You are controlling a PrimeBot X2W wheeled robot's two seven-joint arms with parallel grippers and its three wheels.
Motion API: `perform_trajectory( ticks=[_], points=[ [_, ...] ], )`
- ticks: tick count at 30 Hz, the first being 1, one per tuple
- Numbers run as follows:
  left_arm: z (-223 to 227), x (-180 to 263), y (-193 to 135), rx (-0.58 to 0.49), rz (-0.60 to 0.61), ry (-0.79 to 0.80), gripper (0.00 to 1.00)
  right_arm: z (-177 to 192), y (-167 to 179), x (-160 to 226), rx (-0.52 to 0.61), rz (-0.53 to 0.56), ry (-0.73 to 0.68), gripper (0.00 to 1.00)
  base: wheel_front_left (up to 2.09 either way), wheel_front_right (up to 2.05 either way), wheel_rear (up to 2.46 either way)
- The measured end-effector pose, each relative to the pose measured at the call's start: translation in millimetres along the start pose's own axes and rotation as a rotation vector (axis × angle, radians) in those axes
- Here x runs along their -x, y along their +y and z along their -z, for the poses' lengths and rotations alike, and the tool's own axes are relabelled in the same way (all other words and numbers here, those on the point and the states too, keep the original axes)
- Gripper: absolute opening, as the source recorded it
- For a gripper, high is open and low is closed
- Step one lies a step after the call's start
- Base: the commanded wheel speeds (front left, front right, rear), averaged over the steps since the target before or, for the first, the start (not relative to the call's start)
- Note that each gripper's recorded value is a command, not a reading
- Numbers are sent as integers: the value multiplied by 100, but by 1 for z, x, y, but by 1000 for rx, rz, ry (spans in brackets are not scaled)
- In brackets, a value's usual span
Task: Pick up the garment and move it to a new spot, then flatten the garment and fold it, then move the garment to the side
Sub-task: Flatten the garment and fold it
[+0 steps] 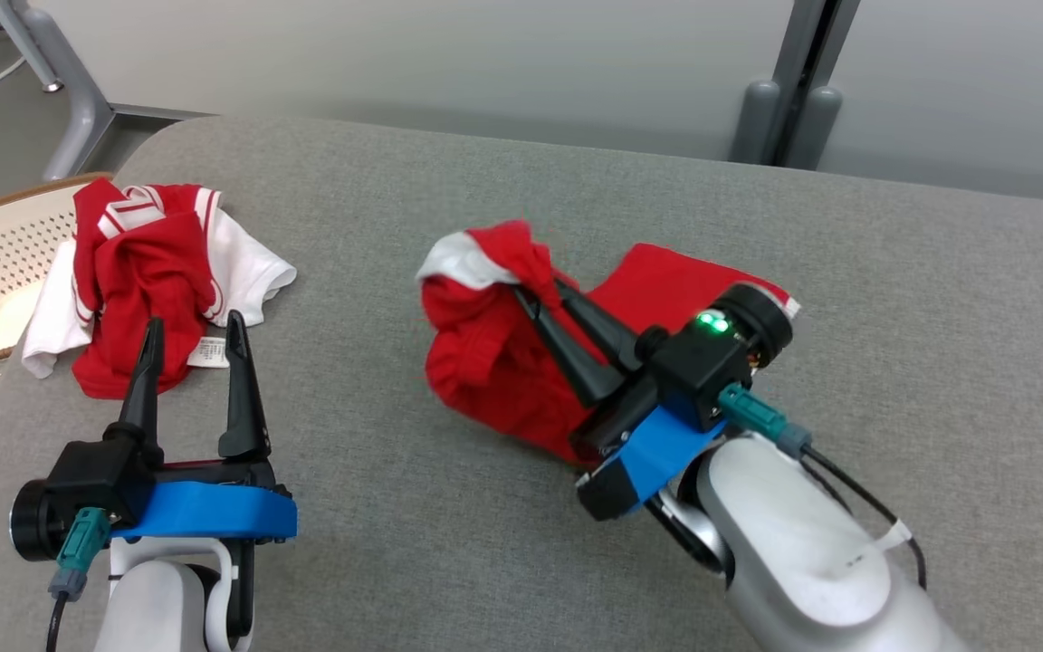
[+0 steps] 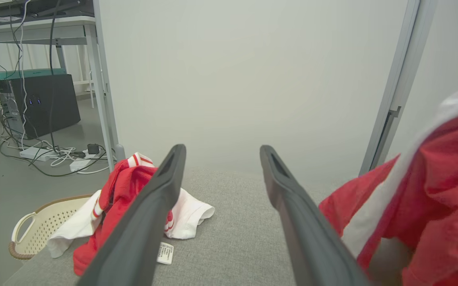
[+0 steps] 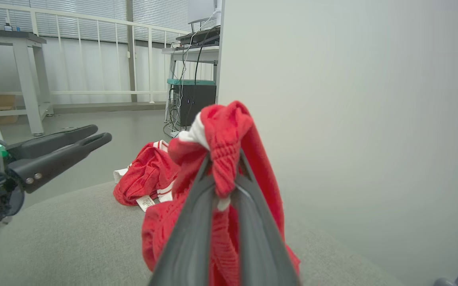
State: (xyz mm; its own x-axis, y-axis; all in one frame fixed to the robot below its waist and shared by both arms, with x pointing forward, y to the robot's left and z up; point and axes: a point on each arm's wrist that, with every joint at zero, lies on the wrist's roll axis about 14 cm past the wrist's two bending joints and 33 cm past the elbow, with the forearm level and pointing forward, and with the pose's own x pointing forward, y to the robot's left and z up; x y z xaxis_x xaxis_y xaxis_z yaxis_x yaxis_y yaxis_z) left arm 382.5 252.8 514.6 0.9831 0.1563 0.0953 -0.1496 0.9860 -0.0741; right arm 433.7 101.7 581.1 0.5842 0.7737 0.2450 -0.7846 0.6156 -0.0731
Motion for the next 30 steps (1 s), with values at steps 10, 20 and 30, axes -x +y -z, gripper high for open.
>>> perform_trajectory(
  ticks=[10,20,30],
  points=[
    [11,-10,-38,31,102,22,100,70,-31,107,-65,210,234,0,0,0,0],
    [15,-19,-81,52,220,27,100,96,-118,245,-27,617,417,0,0,0,0],
    [15,-19,-86,57,237,30,100,80,-145,272,-30,785,369,100,0,0,0]
  ],
)
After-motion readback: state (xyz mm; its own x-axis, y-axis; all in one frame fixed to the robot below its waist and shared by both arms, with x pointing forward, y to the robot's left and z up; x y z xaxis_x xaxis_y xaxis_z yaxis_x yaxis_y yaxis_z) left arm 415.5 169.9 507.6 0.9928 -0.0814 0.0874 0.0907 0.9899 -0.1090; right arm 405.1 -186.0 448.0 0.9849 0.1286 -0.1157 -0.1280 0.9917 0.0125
